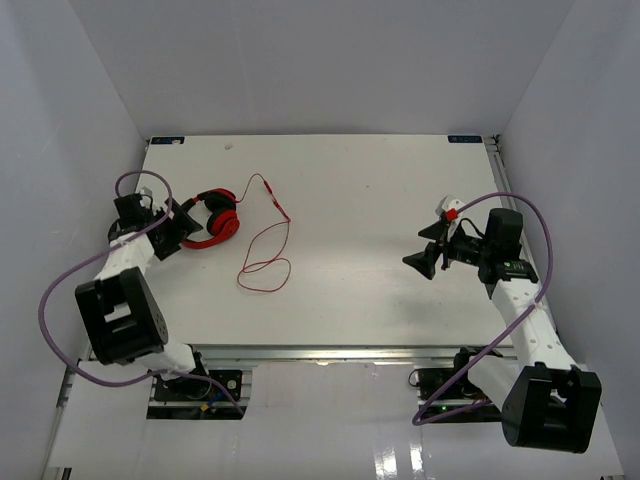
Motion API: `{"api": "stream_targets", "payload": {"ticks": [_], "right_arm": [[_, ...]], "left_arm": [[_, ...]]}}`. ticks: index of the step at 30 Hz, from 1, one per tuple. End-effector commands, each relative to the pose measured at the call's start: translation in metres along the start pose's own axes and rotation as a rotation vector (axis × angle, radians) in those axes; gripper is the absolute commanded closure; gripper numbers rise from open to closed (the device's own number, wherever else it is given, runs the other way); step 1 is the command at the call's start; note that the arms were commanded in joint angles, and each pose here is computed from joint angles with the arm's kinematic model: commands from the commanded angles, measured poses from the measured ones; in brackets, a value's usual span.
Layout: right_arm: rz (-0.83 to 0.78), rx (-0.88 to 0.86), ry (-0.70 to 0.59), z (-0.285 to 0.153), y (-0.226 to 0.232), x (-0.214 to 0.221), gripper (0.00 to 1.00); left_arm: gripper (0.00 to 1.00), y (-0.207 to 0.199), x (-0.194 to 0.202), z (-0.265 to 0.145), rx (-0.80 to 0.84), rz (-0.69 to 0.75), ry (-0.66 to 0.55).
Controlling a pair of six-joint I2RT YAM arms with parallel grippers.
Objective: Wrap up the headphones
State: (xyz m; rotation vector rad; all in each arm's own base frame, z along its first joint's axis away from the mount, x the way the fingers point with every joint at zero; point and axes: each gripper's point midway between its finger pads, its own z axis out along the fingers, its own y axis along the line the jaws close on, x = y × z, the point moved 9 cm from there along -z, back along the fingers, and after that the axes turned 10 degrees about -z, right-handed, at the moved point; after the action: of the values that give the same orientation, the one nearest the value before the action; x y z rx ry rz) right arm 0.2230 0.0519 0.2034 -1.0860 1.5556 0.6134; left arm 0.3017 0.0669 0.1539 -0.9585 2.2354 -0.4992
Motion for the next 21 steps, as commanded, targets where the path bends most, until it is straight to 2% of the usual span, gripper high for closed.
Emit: {"api": "stream_targets", "payload": {"ticks": [1, 5, 8, 10, 15, 17, 19, 21], "right_arm": [[-0.018, -0.040, -0.023, 0.001, 0.000, -0.002, 0.10], [-0.021, -0.035, -0.018, 0.001, 0.000, -0.002, 0.10], [-0.017, -0.038, -0.019, 0.001, 0.000, -0.002, 0.10], [-0.013, -0.037, -0.016, 0.001, -0.001, -0.001, 0.10], [-0.013, -0.047, -0.019, 0.002, 0.001, 0.000, 0.10], [-0.042, -0.105, -0.048, 0.003, 0.006, 0.001, 0.10], [-0.075, -0.199, -0.100, 0.005, 0.017, 0.001, 0.10], [-0.217, -0.236, -0.122, 0.011, 0.022, -0.005, 0.10]], "left_arm": [[0.17, 0.006, -0.030, 0.032, -0.179, -0.032, -0.014], [0.23, 0.012, -0.034, 0.054, -0.307, -0.003, -0.006], [0.42, 0.013, -0.033, 0.068, -0.383, 0.029, 0.001], [0.49, 0.013, -0.034, 0.076, -0.412, 0.050, 0.005], [0.95, -0.001, -0.034, 0.076, -0.421, 0.119, -0.014], [1.00, -0.015, -0.033, 0.068, -0.381, 0.154, -0.029], [1.00, -0.037, -0.030, 0.054, -0.302, 0.197, -0.045], [1.00, -0.063, -0.021, 0.033, -0.141, 0.227, -0.024]]}}
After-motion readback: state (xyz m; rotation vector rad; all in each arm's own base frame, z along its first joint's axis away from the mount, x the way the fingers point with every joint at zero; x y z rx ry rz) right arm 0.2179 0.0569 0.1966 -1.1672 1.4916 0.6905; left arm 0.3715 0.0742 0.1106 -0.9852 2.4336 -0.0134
